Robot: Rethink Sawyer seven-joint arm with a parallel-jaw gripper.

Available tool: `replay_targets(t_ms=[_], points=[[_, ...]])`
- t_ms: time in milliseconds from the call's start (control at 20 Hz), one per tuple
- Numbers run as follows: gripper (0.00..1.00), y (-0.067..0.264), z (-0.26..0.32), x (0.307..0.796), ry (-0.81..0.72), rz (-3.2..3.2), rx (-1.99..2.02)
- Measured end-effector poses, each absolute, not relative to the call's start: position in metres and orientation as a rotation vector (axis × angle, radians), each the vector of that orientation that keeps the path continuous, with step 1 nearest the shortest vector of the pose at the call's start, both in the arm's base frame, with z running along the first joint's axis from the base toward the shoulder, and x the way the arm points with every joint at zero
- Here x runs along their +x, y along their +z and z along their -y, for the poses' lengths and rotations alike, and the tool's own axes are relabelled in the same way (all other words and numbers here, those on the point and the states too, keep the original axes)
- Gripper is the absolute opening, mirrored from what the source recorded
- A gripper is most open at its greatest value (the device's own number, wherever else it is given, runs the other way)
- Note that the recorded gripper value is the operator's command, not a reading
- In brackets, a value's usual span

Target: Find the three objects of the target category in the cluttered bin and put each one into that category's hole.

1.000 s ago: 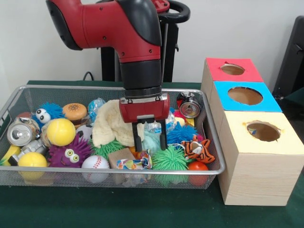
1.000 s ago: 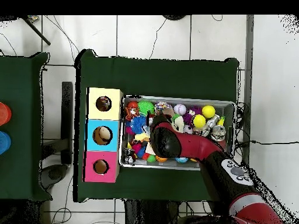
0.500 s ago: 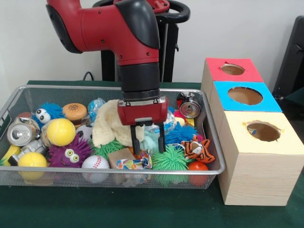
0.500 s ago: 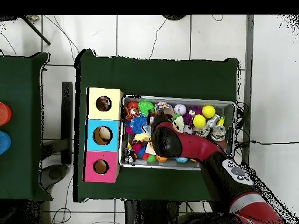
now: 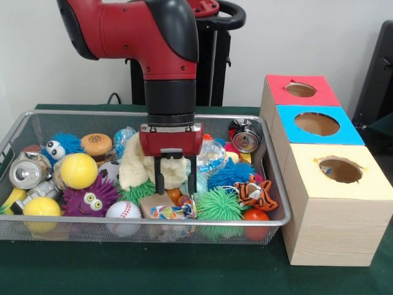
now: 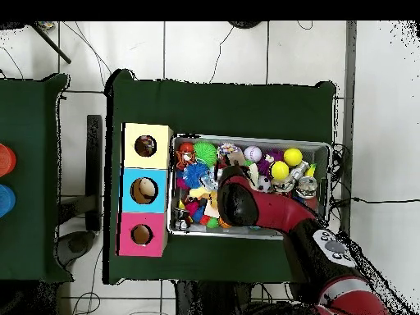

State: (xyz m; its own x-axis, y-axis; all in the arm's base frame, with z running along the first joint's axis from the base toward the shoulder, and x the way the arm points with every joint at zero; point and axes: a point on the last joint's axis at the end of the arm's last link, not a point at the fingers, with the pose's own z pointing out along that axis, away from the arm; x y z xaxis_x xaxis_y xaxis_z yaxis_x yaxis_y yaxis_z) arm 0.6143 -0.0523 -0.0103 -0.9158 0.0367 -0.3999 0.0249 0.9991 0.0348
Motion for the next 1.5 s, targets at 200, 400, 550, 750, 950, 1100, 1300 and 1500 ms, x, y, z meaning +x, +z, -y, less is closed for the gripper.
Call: replay_targets(t_ms=[200,400,550,750,950,1100,1300,1500], points=[[1.0,-0.011,0.057,0.61,0.013,-2.739,0.038],[1.0,-0.013,0.061,0.608,-0.021,-2.744,0.026],[1.0,-0.019,0.062,0.611,-0.007,-2.742,0.038],[1.0,-0.025,0.064,0.614,0.013,-2.722,0.051],[1.0,-0.026,0.066,0.616,0.029,-2.703,0.051],[1.0,-0.026,0.067,0.616,0.036,-2.698,0.043],[1.0,-0.026,0.068,0.616,0.042,-2.693,0.03],[1.0,-0.026,0.068,0.616,0.044,-2.692,0.025]])
